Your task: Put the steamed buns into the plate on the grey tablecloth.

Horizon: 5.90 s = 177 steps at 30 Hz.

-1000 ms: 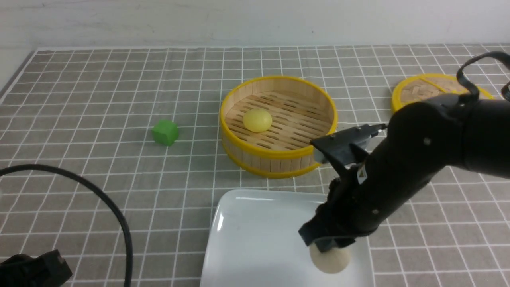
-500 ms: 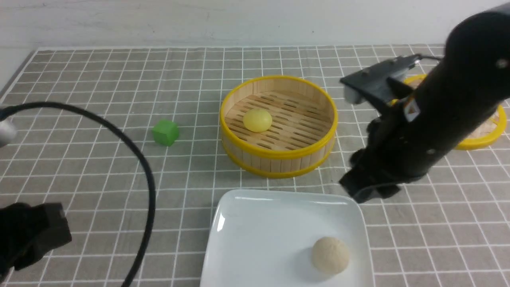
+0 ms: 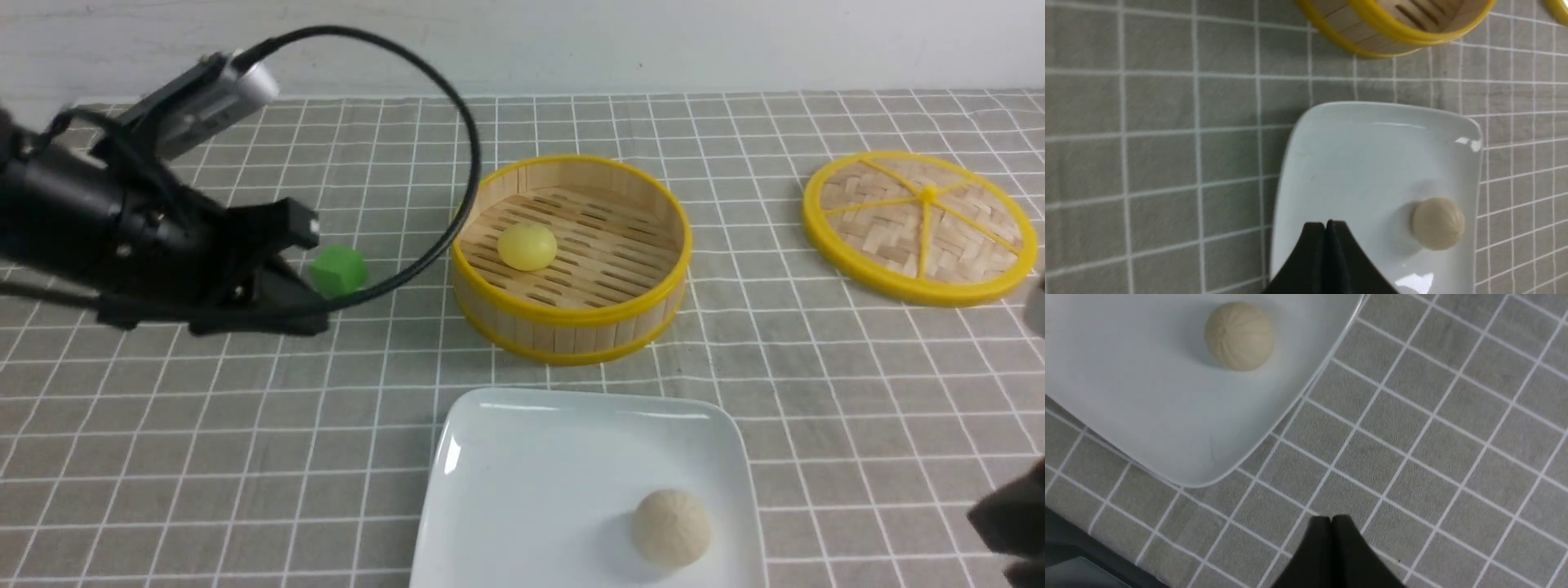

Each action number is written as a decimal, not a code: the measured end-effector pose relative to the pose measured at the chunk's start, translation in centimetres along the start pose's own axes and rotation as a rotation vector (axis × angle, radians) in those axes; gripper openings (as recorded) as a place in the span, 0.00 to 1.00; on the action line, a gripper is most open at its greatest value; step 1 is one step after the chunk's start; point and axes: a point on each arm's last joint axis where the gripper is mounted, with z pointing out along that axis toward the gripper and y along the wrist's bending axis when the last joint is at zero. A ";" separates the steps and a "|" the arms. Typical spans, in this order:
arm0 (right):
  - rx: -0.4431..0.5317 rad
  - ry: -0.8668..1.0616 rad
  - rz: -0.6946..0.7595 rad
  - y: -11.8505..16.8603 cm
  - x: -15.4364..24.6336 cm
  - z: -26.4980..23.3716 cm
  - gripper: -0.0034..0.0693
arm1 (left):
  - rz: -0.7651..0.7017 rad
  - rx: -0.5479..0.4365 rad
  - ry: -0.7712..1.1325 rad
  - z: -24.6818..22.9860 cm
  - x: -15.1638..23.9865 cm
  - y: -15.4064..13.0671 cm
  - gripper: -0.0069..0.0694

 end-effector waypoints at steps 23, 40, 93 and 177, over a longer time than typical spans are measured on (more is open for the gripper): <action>-0.007 -0.097 0.070 -0.6 3.7 2.4 0.04 | 0.295 -0.132 0.112 19.3 -13.3 -7.4 0.62; -0.010 -0.097 0.072 -0.6 3.7 2.4 0.05 | 0.185 -0.164 0.122 22.7 -13.1 -5.7 0.17; -0.057 0.000 0.139 -0.1 4.6 2.3 0.09 | 0.309 -0.190 0.183 13.0 11.3 -8.3 0.59; -0.092 -0.813 0.006 -1.4 11.9 -1.5 0.12 | 0.436 -0.195 0.022 2.4 7.4 -12.4 0.15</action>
